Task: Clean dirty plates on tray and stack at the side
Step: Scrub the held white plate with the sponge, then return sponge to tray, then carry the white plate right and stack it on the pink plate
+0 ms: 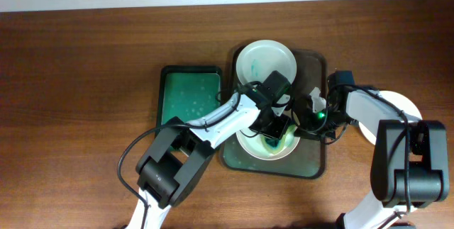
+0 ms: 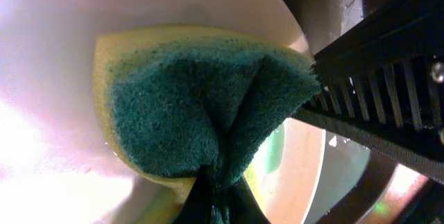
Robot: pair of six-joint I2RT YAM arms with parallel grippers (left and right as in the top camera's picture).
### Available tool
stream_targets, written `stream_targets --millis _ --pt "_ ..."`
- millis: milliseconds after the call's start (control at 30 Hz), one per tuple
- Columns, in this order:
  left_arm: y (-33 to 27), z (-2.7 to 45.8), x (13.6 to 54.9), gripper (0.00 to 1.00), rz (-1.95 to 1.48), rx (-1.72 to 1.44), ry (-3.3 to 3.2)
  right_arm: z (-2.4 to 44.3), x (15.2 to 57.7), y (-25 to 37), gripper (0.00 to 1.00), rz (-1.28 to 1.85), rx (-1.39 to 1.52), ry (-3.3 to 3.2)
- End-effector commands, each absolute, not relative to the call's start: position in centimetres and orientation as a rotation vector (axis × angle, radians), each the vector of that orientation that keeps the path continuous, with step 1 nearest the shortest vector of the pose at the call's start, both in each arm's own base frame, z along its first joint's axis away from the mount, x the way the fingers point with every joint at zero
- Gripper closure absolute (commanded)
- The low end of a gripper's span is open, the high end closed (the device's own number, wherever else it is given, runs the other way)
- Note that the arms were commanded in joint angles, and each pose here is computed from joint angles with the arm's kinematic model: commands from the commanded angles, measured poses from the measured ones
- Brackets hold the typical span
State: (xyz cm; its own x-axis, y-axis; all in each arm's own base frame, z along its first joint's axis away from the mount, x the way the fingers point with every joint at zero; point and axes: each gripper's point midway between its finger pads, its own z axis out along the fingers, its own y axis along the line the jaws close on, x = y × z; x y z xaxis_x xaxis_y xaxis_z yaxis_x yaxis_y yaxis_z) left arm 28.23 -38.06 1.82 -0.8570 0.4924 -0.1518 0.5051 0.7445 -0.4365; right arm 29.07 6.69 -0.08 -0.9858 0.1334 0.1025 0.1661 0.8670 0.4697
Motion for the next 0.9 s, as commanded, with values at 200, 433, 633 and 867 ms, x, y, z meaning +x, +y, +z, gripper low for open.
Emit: stream_targets --millis 200,433,633,867 --pt "-24.7 1.3 33.8 1.0 0.001 0.402 3.052 -2.1 27.7 5.5 0.96 -0.607 -0.23 -2.955" --pt "-26.3 9.8 34.2 1.0 -0.373 0.356 2.936 -2.3 27.6 4.9 0.96 -0.552 -0.228 -2.963" --pt "-17.7 12.1 37.2 1.0 -0.205 0.132 2.911 -2.6 28.6 4.9 0.85 -0.563 -0.212 -3.01" --pt "-13.2 3.9 36.1 1.0 0.07 0.057 3.052 -0.2 28.2 4.6 0.96 -0.524 -0.214 -3.053"
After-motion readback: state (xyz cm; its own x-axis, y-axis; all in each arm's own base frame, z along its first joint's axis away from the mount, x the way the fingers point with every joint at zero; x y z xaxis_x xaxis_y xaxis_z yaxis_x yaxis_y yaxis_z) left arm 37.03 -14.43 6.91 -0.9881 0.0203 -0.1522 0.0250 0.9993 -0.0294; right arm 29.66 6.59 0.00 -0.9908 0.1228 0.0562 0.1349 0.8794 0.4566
